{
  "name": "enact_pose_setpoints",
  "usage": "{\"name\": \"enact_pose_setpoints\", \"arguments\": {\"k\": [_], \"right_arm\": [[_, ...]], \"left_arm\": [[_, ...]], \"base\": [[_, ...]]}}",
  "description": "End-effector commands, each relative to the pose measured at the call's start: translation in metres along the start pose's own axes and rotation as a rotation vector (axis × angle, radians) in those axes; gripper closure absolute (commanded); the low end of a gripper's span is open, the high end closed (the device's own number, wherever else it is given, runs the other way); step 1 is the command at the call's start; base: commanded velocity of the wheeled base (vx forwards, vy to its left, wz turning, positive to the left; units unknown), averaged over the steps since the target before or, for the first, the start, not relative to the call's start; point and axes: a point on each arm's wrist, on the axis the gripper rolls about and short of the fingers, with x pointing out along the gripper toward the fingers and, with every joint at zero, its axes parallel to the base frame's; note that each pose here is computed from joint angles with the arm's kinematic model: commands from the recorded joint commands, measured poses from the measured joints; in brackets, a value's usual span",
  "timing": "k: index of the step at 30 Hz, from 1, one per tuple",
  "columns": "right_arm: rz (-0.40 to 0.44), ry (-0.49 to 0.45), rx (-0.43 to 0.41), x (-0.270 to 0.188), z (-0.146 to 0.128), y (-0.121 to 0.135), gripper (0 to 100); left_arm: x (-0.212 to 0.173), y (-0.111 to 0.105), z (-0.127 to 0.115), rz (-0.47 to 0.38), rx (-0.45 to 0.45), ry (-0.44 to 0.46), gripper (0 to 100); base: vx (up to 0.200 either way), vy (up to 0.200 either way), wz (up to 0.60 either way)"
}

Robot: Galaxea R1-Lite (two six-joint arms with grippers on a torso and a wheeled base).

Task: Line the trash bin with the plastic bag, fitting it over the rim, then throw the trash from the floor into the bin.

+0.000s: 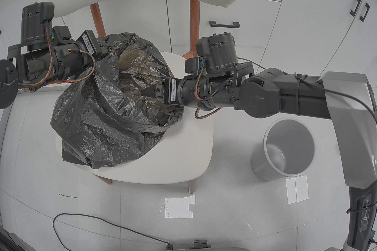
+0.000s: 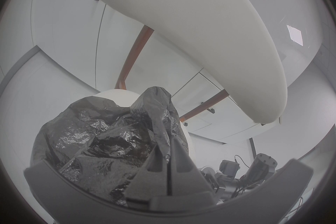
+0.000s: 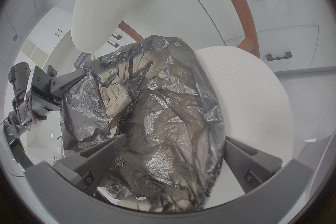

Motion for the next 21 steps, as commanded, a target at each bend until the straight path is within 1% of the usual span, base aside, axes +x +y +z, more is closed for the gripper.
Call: {"name": "enact_pose_setpoints", "arguments": {"k": [1,2,5,9,15,17,19,21], "right_arm": [[-0.003,0.026,0.040,0.012,-0.010,-0.004,0],[-0.003,0.026,0.042,0.012,-0.010,-0.004,100],[-0.007,0.029,0.042,0.012,-0.010,-0.005,100],[-0.023,0.062,0.052,0.007,-0.011,-0.003,100],[-0.022,0.060,0.050,0.004,-0.009,-0.002,100],[-0.019,0.058,0.050,0.002,-0.007,0.000,100],[-0.019,0.058,0.050,-0.007,-0.002,0.005,100],[-0.019,0.058,0.050,-0.007,-0.002,0.005,100]], "left_arm": [[-0.001,0.000,0.000,0.000,-0.001,-0.002,100],[-0.001,0.000,0.000,0.000,-0.001,-0.002,100],[-0.001,0.001,0.000,0.002,-0.001,0.001,100],[0.003,0.004,-0.004,0.014,-0.001,0.017,100],[0.003,0.004,-0.006,0.020,0.005,0.031,100],[0.002,0.001,-0.009,0.010,0.014,0.045,100],[0.001,-0.006,-0.016,0.001,0.021,0.093,100],[0.001,-0.006,-0.016,0.001,0.021,0.093,100]], "base": [[0.000,0.000,0.00],[0.000,0.000,0.00],[0.000,0.000,0.00],[0.000,0.000,0.00],[0.000,0.000,0.00],[0.000,0.000,0.00],[0.000,0.000,0.00],[0.000,0.000,0.00]]}}
